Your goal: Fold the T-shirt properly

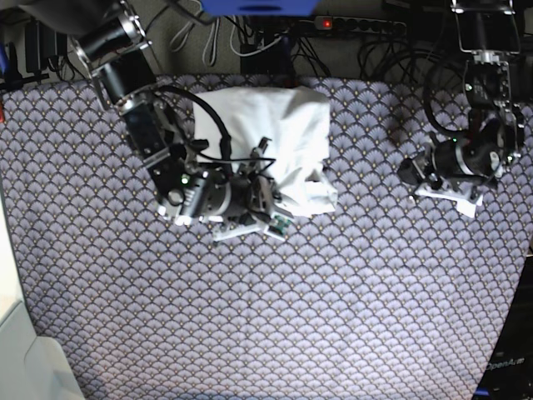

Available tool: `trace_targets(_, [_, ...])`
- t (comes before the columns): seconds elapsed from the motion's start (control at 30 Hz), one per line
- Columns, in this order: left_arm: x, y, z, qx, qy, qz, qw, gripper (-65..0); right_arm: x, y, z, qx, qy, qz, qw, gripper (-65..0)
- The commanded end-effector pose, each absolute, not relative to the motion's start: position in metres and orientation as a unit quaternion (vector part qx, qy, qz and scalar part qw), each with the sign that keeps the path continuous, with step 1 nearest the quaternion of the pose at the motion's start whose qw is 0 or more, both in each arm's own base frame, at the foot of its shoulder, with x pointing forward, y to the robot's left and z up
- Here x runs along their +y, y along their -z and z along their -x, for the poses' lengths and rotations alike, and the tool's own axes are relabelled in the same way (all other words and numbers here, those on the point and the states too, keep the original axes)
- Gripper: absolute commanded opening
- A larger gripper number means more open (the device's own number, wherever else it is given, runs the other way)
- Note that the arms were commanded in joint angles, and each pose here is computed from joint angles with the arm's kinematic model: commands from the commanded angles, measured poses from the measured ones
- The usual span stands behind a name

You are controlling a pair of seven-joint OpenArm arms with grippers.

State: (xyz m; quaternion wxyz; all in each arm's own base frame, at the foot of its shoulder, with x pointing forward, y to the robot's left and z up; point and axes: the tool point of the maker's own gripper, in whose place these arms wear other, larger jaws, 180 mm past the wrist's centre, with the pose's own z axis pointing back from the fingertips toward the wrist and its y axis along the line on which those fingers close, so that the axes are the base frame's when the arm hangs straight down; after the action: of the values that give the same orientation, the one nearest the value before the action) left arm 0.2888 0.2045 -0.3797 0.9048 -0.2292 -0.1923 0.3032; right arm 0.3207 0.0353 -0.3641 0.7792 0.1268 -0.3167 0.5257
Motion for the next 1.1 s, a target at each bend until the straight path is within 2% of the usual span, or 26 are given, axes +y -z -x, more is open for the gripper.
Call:
trace_targets(0.0, [0.208, 0.368, -0.296, -0.206, -0.301, 0.235, 0.901, -64.8, 0.036, 0.350, -0.332, -0.340, -0.526, -0.124, 0.770, -65.0])
trace_targets(0.4, [0.206, 0.368, -0.295, -0.206, -0.298, 0.235, 0.902, -64.8, 0.033, 0.339, -0.344, -0.352, -0.526, -0.114, 0.766, -65.0])
trace_targets(0.57, [0.203, 0.369, -0.295, -0.204, -0.301, 0.241, 0.900, -64.8, 0.016, 0.333, -0.357, -0.366, -0.495, -0.108, 0.781, -65.0])
trace_targets(0.77, [0.194, 0.371, -0.295, -0.200, -0.303, 0.251, 0.897, -64.8, 0.011, 0.359, -0.350, -0.330, -0.489, -0.116, 0.799, -65.0])
trace_targets(1.07, [0.195, 0.371, -0.297, -0.201, -0.306, 0.252, 0.896, -64.8, 0.015, 0.369, -0.338, -0.318, -0.492, -0.126, 0.801, -65.0])
